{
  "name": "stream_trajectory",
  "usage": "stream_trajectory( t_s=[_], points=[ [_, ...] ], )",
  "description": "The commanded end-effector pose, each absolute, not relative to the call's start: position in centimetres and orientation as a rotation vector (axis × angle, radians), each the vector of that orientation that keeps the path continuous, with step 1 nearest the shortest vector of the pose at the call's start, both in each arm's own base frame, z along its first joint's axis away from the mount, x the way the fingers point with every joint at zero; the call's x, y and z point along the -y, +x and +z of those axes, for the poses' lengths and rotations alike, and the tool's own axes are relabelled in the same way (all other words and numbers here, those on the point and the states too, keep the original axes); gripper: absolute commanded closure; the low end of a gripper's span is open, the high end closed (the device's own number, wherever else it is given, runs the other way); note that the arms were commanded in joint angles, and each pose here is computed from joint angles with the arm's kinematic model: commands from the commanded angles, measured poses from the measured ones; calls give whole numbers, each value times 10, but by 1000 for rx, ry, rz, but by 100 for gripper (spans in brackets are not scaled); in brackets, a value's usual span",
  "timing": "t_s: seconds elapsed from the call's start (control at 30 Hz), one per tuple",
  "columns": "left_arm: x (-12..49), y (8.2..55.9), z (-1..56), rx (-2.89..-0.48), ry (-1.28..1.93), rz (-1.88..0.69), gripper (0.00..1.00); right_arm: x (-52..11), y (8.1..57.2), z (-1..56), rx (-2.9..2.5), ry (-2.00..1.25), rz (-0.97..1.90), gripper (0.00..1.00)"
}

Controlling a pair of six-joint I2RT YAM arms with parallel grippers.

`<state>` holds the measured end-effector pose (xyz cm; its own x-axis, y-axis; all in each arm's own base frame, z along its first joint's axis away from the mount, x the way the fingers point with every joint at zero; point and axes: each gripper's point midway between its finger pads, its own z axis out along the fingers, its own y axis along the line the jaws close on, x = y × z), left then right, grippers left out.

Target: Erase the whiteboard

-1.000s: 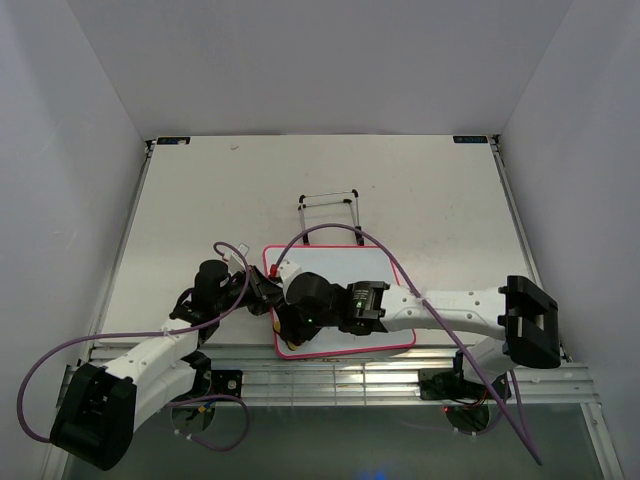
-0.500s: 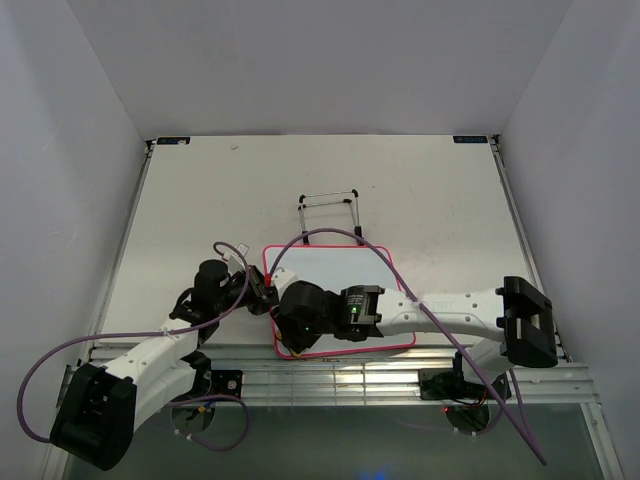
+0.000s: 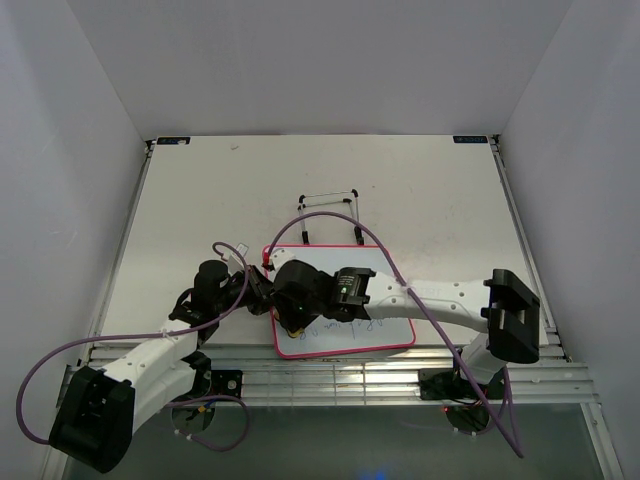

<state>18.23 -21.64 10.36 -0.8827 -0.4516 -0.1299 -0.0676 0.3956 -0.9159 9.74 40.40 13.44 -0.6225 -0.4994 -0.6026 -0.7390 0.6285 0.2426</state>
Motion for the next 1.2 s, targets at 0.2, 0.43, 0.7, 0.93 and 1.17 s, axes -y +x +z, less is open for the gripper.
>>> stream_trajectory(
  t_s=[0.2, 0.43, 0.7, 0.93, 1.17],
  points=[
    [207, 201, 98, -2271, -481, -1327, 100, -395, 90, 104, -2398, -1059, 659, 66],
    [206, 202, 95, -2270, -491, -1318, 100, -332, 73, 57, -2540, -966, 660, 66],
    [206, 201, 98, -2262, -478, -1323, 100, -214, 101, -2, -2735, -579, 461, 66],
    [204, 198, 92, -2269, -503, -1317, 100, -214, 101, 9, -2720, -547, 560, 66],
    [200, 199, 91, -2253, -557, -1310, 100, -317, 65, 63, -2545, -767, 818, 66]
  ],
)
